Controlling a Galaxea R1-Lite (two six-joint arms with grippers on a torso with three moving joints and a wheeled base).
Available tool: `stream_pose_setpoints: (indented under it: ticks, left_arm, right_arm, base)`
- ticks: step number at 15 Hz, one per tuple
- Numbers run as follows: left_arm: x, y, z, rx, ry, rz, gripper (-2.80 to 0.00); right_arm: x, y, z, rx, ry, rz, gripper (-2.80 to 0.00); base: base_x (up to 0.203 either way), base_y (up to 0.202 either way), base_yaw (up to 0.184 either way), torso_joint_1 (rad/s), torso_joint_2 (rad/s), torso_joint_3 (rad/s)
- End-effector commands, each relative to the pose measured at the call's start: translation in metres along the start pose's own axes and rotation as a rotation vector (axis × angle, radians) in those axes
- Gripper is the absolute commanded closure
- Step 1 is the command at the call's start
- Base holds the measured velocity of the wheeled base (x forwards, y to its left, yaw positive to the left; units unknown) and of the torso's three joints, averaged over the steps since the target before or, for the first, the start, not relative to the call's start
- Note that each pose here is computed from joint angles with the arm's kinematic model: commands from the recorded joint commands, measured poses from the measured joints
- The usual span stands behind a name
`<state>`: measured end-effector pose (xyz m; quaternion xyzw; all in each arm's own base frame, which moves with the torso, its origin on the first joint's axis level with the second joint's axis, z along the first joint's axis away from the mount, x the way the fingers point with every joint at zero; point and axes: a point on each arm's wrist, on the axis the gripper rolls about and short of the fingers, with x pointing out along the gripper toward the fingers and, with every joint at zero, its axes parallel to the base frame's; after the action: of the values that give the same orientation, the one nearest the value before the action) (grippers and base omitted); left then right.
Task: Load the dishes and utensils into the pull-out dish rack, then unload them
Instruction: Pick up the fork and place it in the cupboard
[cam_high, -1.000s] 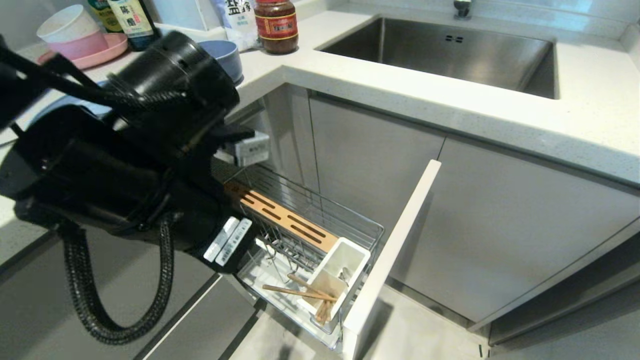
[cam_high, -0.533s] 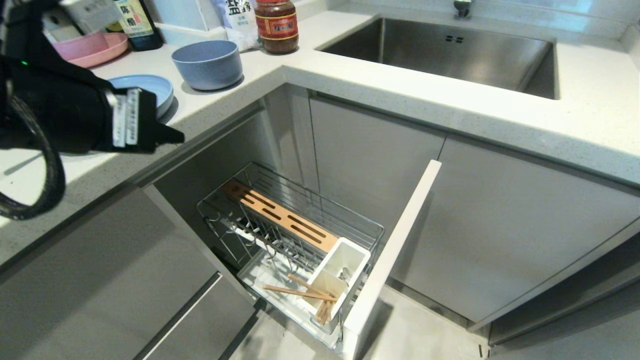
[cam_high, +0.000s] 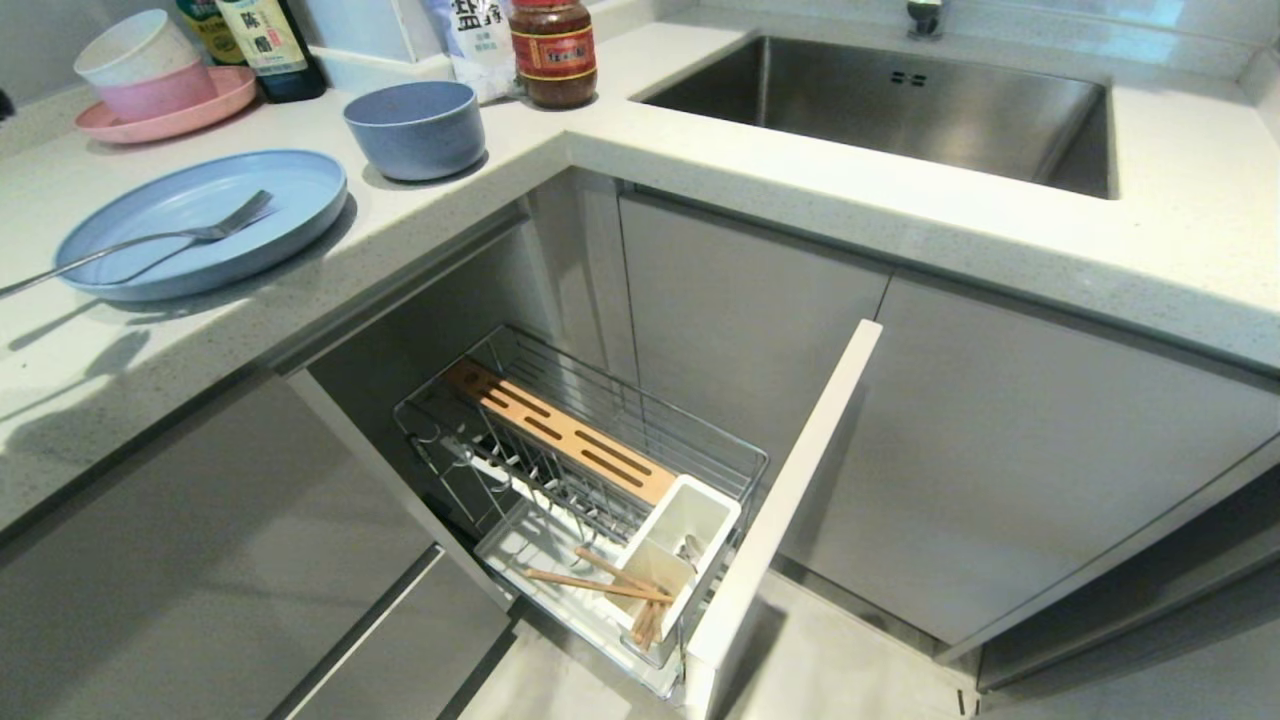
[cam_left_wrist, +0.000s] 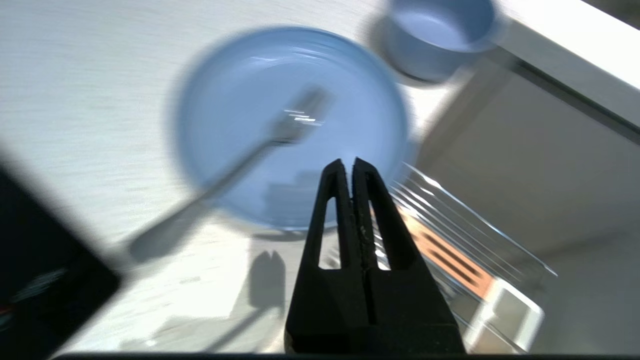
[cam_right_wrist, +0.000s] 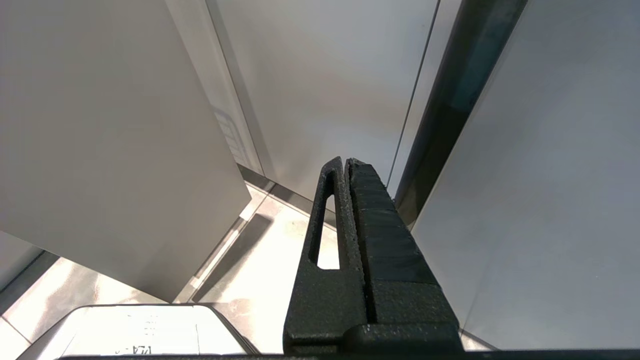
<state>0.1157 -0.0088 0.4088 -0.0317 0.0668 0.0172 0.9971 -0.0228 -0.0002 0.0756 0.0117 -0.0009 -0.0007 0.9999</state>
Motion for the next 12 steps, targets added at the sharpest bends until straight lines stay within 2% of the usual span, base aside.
stream_pose_setpoints:
  ticks: [1, 4, 7, 10, 12]
  left_arm:
    - [-0.016, 0.020, 0.003, -0.003, -0.039, 0.096, 0.00]
    - [-0.015, 0.037, 0.000, 0.047, -0.018, 0.112, 0.00]
    - [0.007, 0.050, -0.006, 0.128, 0.051, 0.100, 0.00]
    - [0.016, 0.057, -0.007, 0.129, 0.090, 0.097, 0.00]
    - [0.005, 0.059, -0.001, 0.109, 0.135, 0.035, 0.00]
  right_arm:
    - [0.000, 0.000, 0.000, 0.000, -0.003, 0.000, 0.00]
    - [0.000, 0.000, 0.000, 0.000, -0.003, 0.000, 0.00]
    - [0.000, 0.000, 0.000, 0.000, -0.003, 0.000, 0.00]
    - [0.000, 0.000, 0.000, 0.000, -0.003, 0.000, 0.00]
    - [0.000, 0.000, 0.000, 0.000, -0.003, 0.000, 0.00]
  base:
    - [0.000, 0.000, 0.000, 0.000, 0.00, 0.000]
    - [0.000, 0.000, 0.000, 0.000, 0.00, 0.000]
    - [0.000, 0.000, 0.000, 0.000, 0.00, 0.000]
    - [0.000, 0.000, 0.000, 0.000, 0.00, 0.000]
    - [0.000, 0.000, 0.000, 0.000, 0.00, 0.000]
